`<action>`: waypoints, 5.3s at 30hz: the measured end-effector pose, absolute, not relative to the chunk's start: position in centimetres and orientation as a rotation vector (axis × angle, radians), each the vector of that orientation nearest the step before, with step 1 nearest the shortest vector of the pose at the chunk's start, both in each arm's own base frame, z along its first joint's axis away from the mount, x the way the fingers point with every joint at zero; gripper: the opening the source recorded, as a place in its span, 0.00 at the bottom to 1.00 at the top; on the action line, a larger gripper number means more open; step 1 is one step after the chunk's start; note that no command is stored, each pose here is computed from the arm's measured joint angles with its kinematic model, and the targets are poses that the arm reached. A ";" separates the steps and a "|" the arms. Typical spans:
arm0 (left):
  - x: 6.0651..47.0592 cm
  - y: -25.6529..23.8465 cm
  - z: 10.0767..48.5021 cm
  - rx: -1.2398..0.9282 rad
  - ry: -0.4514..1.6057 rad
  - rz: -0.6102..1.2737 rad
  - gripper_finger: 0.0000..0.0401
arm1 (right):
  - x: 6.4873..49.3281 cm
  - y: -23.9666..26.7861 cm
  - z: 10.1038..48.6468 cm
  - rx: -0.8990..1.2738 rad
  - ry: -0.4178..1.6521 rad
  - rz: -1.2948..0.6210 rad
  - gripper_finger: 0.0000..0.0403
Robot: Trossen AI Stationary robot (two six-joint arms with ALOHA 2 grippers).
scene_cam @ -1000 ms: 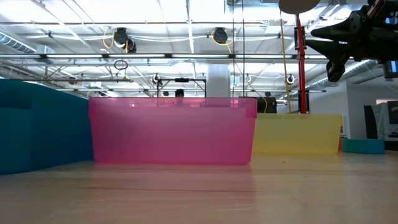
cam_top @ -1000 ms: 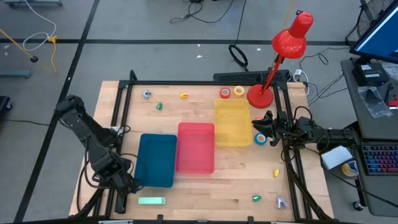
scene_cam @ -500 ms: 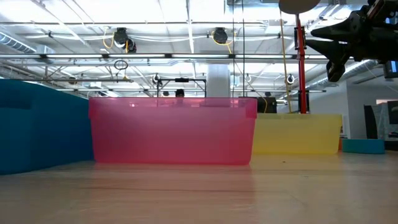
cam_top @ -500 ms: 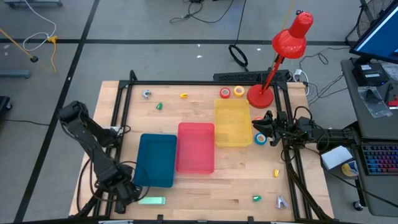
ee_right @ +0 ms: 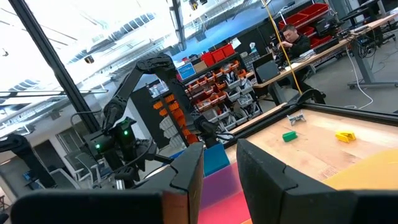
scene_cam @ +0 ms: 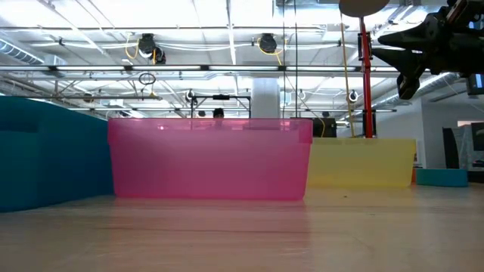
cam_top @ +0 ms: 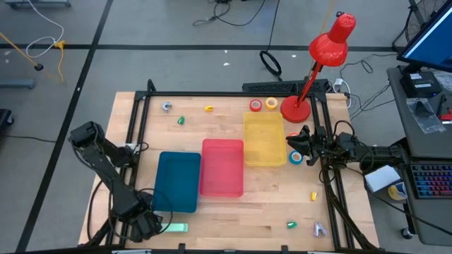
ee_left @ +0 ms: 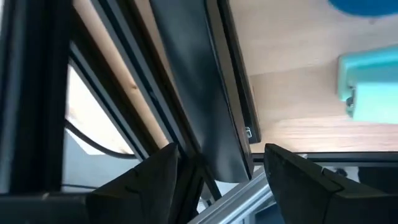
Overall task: Pick and place Stapler, Stapler remover, tape
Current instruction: Put the black stapler into the yellow bin
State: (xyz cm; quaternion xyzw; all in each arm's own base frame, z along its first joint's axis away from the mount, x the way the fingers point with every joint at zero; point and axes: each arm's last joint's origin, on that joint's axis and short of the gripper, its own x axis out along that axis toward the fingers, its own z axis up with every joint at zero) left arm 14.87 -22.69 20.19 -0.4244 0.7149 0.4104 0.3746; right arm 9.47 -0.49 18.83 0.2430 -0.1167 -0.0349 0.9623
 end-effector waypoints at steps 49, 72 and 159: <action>14.8 -23.7 15.5 -1.108 1.939 1.025 0.36 | 9.5 -0.5 18.8 0.493 -0.236 -0.070 0.22; 14.4 -23.2 17.1 -1.151 1.881 1.004 0.32 | 9.5 -0.5 18.8 0.493 -0.236 -0.071 0.22; 26.2 -7.8 30.6 -1.051 0.946 0.228 0.32 | 23.9 0.3 27.8 0.176 -0.016 0.227 0.22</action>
